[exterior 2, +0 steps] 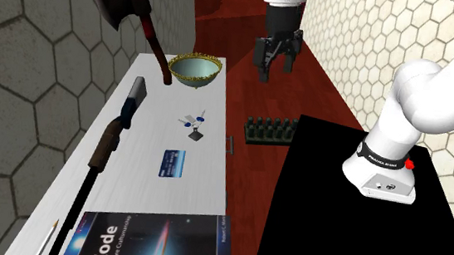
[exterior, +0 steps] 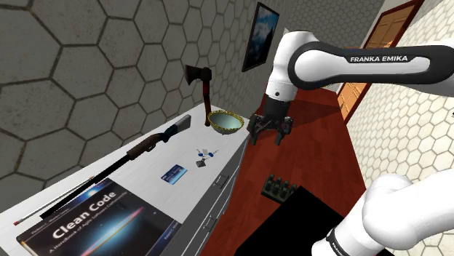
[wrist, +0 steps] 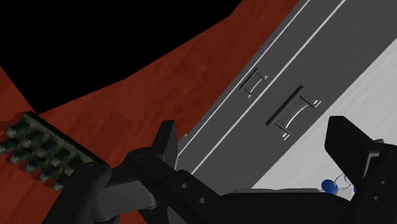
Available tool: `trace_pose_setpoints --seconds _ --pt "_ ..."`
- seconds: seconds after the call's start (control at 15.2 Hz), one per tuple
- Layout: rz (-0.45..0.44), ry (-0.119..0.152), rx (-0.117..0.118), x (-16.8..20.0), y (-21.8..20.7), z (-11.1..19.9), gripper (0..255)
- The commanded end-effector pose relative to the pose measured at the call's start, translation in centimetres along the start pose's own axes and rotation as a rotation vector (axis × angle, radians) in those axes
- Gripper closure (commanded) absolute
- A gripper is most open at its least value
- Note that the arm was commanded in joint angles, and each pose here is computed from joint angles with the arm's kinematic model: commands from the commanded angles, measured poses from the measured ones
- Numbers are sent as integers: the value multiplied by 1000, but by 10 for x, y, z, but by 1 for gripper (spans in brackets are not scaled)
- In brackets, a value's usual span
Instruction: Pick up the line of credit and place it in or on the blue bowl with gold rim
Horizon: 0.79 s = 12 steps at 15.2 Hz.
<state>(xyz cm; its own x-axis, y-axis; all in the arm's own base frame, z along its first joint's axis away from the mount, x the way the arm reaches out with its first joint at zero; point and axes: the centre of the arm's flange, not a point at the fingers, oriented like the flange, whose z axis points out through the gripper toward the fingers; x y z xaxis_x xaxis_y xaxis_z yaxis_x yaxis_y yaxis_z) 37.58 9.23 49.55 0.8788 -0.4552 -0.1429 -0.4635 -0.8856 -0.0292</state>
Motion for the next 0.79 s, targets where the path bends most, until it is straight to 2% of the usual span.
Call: trace_pose_setpoints --seconds 0.0,0.73 --pt "59 -35 19 2 -20 13 0" --pt "356 -220 121 43 -131 75 0"
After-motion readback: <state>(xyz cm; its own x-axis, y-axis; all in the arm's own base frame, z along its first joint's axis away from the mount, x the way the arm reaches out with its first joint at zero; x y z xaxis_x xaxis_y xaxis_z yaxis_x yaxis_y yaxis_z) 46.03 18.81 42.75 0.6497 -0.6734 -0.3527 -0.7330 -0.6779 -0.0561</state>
